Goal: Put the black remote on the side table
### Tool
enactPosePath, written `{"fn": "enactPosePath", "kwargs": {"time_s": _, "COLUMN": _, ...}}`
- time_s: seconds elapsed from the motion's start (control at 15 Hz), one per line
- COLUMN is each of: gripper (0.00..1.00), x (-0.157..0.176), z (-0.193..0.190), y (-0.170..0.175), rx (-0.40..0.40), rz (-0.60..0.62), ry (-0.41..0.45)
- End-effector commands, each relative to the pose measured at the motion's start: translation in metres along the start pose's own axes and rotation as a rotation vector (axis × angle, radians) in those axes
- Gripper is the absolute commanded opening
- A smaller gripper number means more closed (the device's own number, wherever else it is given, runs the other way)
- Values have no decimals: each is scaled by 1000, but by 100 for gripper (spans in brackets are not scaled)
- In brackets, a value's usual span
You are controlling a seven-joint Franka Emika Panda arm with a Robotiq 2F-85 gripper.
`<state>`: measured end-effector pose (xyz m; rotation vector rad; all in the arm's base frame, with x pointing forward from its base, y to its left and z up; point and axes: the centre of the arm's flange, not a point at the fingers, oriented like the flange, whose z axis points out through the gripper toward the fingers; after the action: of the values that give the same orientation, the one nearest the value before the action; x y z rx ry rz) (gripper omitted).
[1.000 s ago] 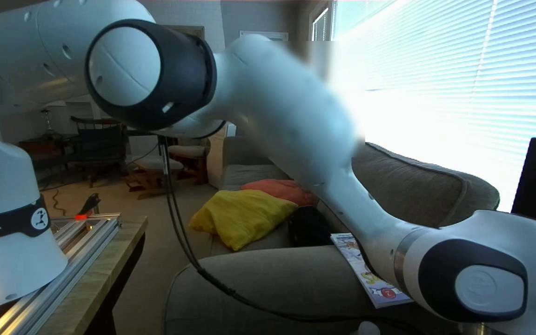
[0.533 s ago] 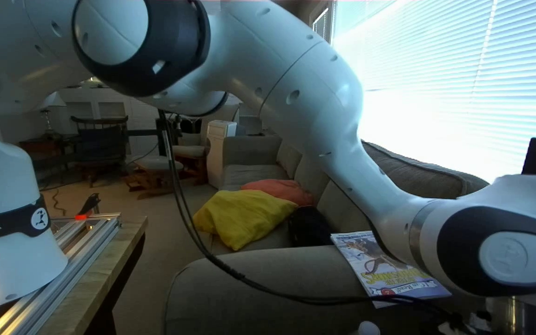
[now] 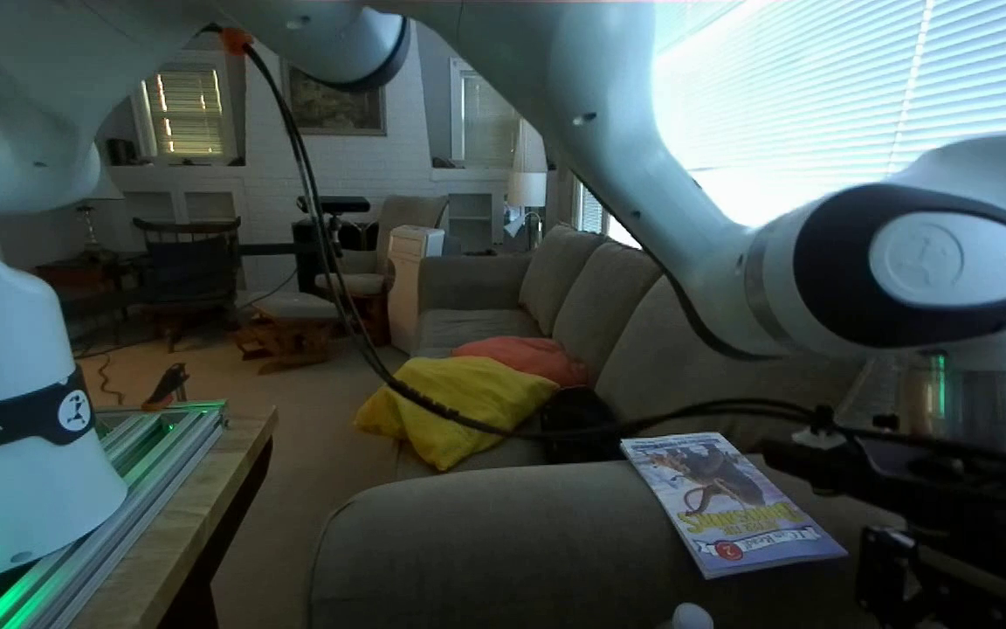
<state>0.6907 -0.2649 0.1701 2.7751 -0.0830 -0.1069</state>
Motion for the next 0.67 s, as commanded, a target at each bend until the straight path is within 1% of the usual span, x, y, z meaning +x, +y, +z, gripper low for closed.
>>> {"fn": "enactPosePath", "kwargs": {"time_s": 0.0, "gripper": 100, "x": -56, "z": -68, "y": -15, "rx": 19, "rz": 55, "ry": -43}}
{"fn": "enactPosePath", "kwargs": {"time_s": 0.13, "gripper": 100, "x": -71, "z": -96, "y": -22, "rx": 29, "rz": 85, "ry": -42}}
{"fn": "enactPosePath", "kwargs": {"time_s": 0.33, "gripper": 100, "x": -98, "z": -137, "y": -33, "rx": 49, "rz": 84, "ry": -24}}
{"fn": "enactPosePath", "kwargs": {"time_s": 0.6, "gripper": 100, "x": -142, "z": -181, "y": -49, "rx": 100, "rz": -20, "ry": 29}}
